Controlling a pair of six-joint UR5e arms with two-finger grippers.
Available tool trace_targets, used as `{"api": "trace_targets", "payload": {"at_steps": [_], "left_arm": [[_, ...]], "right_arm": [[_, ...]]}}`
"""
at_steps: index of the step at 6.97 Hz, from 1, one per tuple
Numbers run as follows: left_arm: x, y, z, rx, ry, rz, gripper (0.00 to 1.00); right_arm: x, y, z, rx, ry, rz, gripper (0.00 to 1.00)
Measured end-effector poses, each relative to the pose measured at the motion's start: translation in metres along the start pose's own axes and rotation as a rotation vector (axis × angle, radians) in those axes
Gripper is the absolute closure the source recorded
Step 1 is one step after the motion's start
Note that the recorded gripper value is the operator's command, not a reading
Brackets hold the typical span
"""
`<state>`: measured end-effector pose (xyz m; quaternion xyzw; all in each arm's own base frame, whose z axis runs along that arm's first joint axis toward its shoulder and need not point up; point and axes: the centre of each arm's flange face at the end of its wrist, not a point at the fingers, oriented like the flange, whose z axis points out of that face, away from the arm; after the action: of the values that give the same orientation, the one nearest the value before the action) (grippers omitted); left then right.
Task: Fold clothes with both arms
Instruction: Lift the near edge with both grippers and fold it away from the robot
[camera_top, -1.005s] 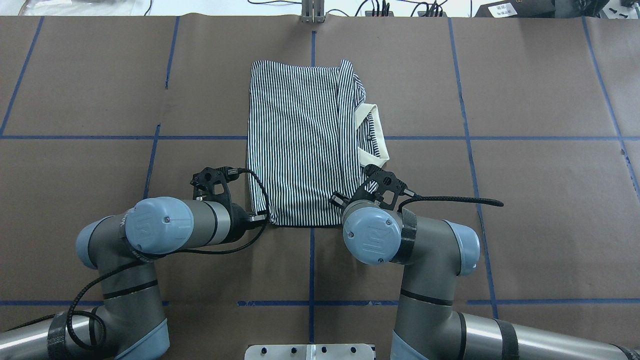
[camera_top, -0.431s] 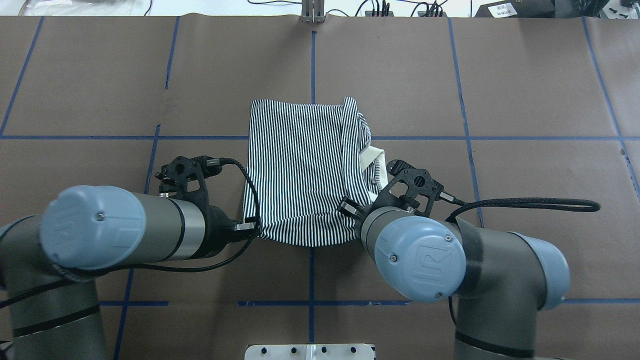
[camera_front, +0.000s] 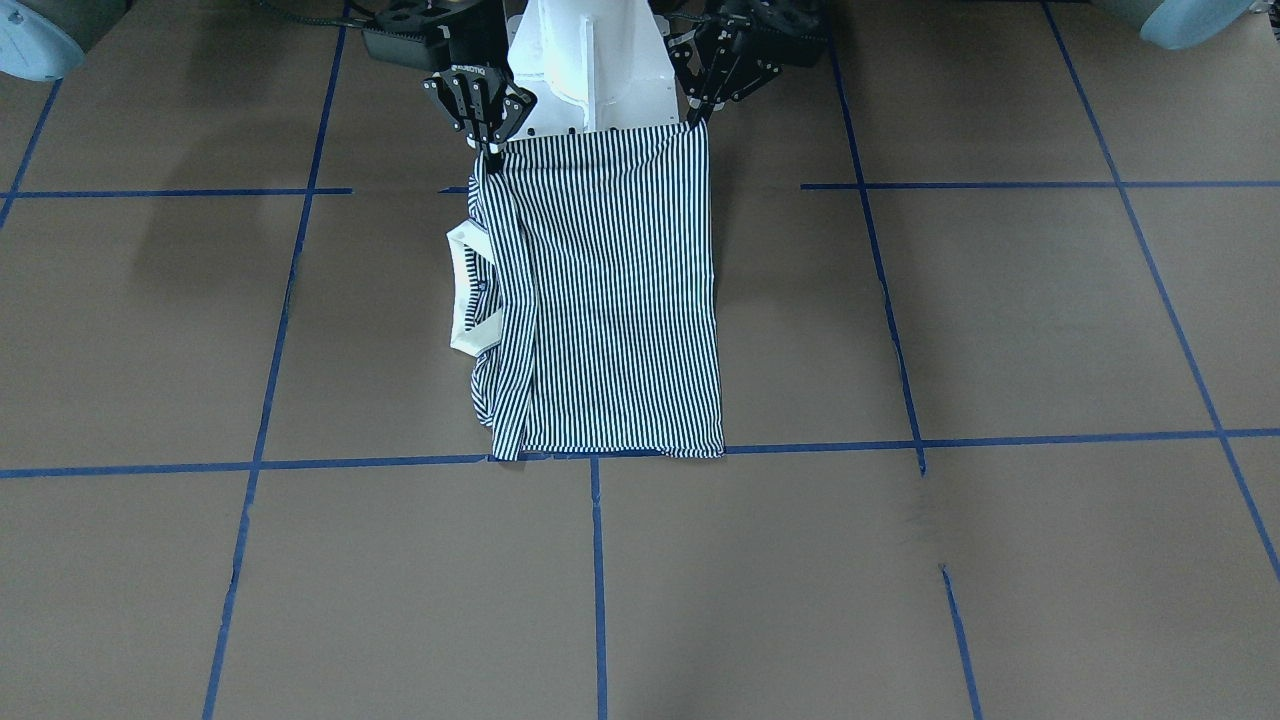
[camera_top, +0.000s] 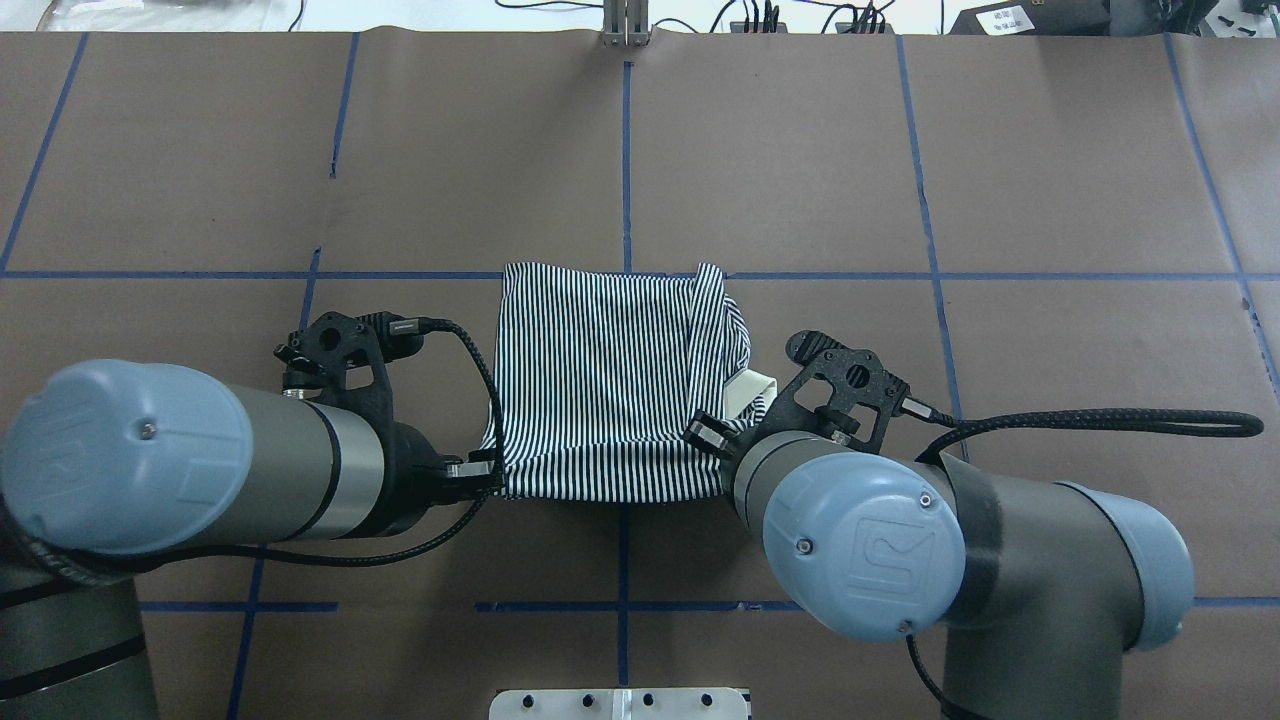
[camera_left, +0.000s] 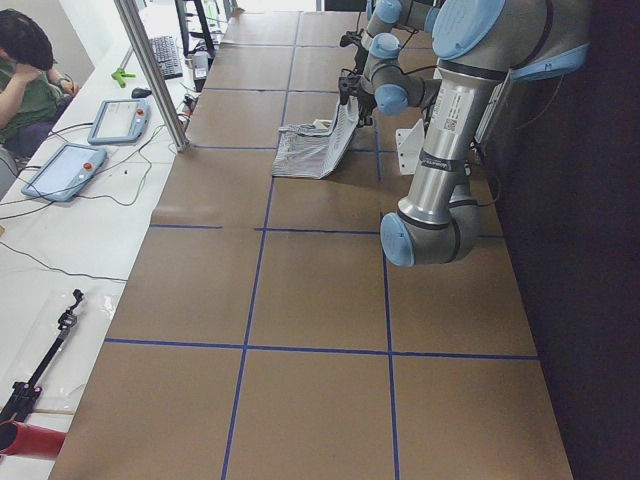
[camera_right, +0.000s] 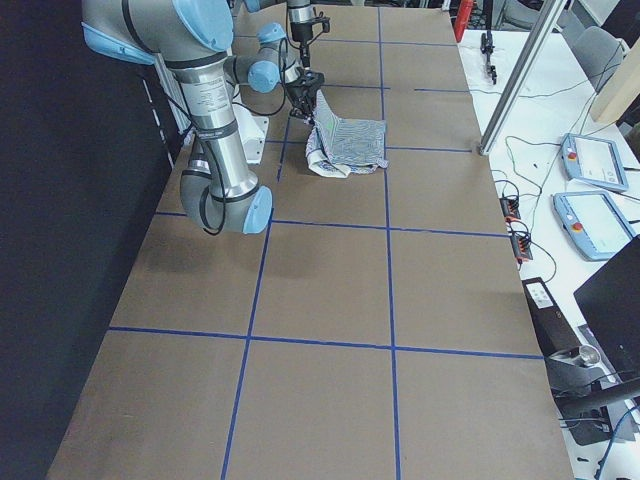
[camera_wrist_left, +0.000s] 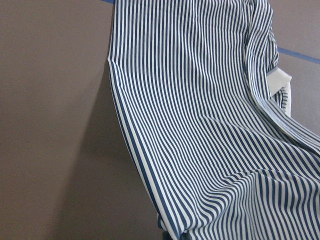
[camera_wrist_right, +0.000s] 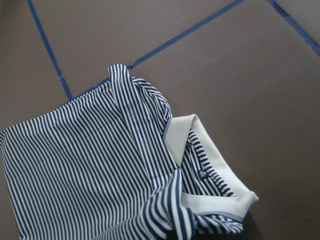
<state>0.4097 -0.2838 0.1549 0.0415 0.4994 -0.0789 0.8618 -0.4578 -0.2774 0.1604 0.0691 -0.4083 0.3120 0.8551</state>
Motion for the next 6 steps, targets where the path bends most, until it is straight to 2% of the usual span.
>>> {"api": "trace_targets", "payload": {"at_steps": [1,3,6], "left_arm": [[0.007,-0.013,0.013,0.016,-0.024,0.018,1.0],[0.015,-0.064,0.032,0.078,-0.073,0.039,1.0],[0.023,-0.141,0.073,0.153,-0.107,0.039,1.0]], "right_arm": [[-0.008,-0.011,0.013,0.02,-0.006,0.007,1.0],[-0.035,-0.047,0.046,0.079,-0.006,0.025,1.0],[-0.072,-0.088,0.118,0.125,0.013,0.054,1.0]]}}
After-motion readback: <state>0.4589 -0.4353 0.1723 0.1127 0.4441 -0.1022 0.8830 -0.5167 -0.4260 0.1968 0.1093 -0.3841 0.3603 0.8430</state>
